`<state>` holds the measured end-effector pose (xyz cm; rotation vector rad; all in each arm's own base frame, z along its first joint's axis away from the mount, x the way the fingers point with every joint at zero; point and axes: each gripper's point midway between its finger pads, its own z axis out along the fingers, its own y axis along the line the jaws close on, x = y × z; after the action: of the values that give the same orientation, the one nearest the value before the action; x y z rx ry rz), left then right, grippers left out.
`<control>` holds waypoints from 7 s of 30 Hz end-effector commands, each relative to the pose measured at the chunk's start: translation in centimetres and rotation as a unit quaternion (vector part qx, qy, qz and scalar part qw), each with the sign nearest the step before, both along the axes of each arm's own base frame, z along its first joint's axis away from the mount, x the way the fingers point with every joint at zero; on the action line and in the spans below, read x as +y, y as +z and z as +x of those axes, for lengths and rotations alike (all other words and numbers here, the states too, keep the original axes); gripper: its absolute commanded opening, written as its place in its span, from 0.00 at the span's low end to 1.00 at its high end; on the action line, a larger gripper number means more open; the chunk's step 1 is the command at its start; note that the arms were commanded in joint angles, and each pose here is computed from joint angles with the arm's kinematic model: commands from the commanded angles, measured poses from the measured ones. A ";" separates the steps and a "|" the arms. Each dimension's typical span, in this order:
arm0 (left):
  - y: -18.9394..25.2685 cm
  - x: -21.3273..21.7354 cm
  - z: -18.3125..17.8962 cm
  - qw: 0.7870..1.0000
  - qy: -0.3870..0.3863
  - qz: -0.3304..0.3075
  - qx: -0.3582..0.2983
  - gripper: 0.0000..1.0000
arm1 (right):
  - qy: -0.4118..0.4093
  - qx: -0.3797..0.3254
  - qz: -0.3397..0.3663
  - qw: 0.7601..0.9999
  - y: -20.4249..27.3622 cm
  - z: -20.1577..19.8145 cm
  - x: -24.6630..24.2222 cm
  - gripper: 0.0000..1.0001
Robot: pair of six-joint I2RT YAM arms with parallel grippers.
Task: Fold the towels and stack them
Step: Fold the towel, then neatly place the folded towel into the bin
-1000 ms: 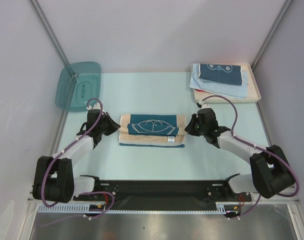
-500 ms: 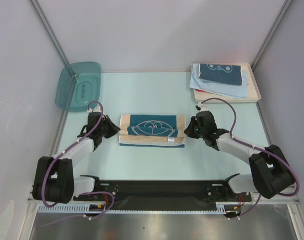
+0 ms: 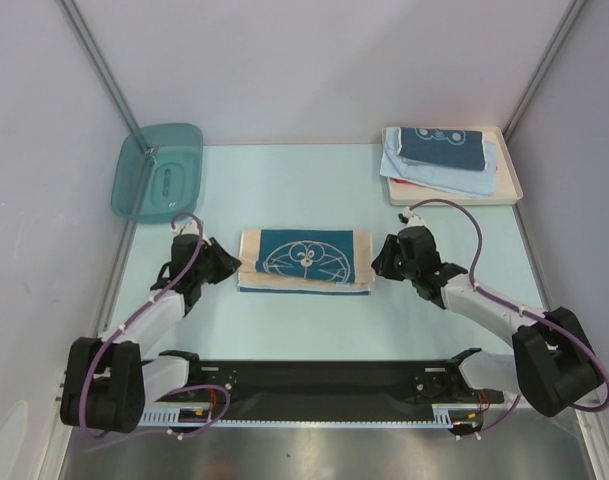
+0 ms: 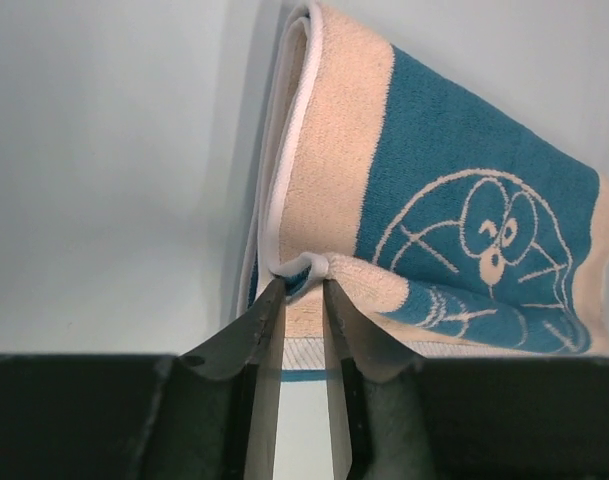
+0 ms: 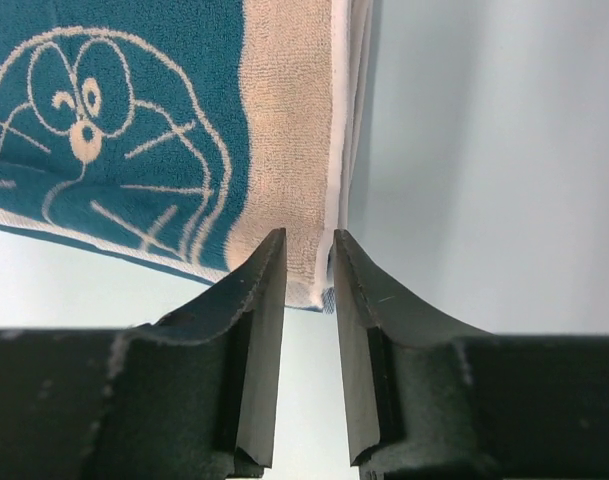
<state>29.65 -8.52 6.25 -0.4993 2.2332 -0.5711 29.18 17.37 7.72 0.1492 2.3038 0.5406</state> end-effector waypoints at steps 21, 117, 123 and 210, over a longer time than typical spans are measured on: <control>2.9 -4.0 0.7 0.998 -0.056 -0.009 -0.036 0.26 | 0.003 0.002 -0.016 1.000 0.9 -0.1 2.5 0.34; 15.8 -4.9 0.1 0.979 -0.171 0.075 -0.087 0.21 | -0.105 -0.041 -0.512 0.852 4.8 23.0 -0.9 0.00; 14.6 -5.0 0.7 0.977 -0.180 0.082 -0.077 0.20 | -0.138 -0.085 -0.534 0.830 9.0 28.2 -1.1 0.00; 9.2 -6.8 0.3 0.969 -0.242 0.050 -0.007 0.18 | -0.262 -0.213 -0.193 0.921 23.0 34.8 -27.6 0.03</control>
<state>29.78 -15.03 15.47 0.0816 2.3780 -0.6732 63.07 -8.12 32.70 0.2654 1.7891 -0.3405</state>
